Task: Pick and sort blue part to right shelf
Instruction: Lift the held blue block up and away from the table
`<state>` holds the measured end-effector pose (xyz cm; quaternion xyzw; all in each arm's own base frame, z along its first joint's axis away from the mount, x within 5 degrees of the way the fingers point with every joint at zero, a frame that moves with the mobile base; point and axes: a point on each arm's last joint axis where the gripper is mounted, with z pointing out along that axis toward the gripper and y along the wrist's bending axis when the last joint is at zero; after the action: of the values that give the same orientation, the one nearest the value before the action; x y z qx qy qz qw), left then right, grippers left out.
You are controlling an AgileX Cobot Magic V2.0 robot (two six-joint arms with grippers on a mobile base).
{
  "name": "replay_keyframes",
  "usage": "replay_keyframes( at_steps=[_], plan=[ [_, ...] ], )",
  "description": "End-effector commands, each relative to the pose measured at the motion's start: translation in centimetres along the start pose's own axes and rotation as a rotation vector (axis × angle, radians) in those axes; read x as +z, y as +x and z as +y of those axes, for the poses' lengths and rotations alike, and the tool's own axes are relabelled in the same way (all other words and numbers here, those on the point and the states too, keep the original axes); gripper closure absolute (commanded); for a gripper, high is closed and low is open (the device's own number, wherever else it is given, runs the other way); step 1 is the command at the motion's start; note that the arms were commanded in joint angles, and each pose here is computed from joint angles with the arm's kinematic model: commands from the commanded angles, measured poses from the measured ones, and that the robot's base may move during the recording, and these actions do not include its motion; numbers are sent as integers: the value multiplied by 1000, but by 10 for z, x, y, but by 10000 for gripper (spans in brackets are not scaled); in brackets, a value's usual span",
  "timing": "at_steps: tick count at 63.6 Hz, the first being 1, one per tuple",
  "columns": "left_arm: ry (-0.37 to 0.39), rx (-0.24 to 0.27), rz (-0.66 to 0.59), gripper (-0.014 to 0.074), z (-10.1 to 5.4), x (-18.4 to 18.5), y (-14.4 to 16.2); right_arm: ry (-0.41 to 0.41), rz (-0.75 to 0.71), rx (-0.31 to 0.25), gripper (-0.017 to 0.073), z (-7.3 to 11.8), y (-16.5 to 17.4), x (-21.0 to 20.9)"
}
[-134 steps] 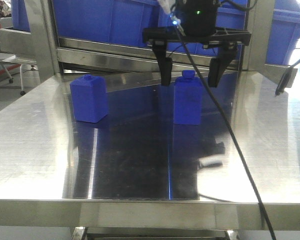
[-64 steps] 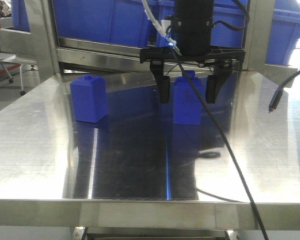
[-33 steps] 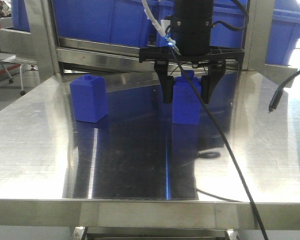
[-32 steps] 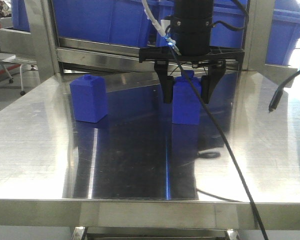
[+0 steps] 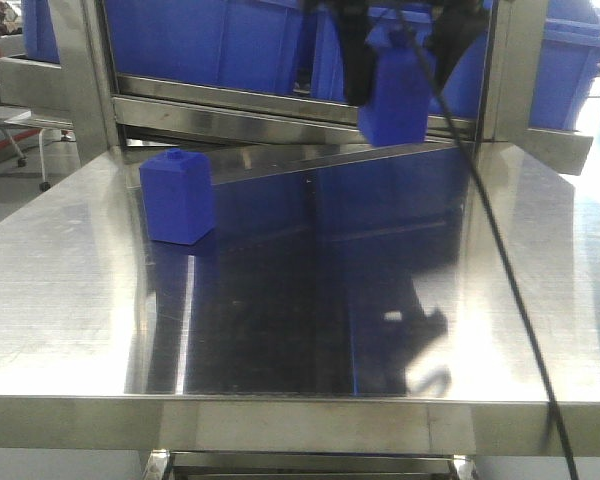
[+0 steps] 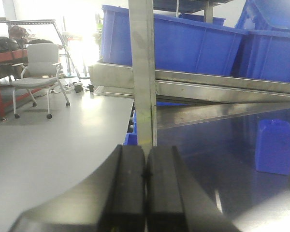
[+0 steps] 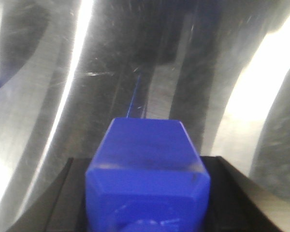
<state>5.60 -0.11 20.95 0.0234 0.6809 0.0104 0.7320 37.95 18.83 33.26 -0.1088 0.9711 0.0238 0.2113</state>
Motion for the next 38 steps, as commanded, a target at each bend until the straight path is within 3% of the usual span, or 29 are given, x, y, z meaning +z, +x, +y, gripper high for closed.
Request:
replay_keyframes(
  at_steps=[1, 22, 38],
  plan=[
    [-3, -11, -82, 458, 0, -1, -1, 16, -89, -16, 146, -18, 2, -47],
    [-3, -11, -82, 458, 0, -1, -1, -10, -279, 8, 146, -45, 38, -51],
    [-3, -11, -82, 458, 0, -1, -1, -36, -444, 76, 146, -77, 83, -58]
  ],
)
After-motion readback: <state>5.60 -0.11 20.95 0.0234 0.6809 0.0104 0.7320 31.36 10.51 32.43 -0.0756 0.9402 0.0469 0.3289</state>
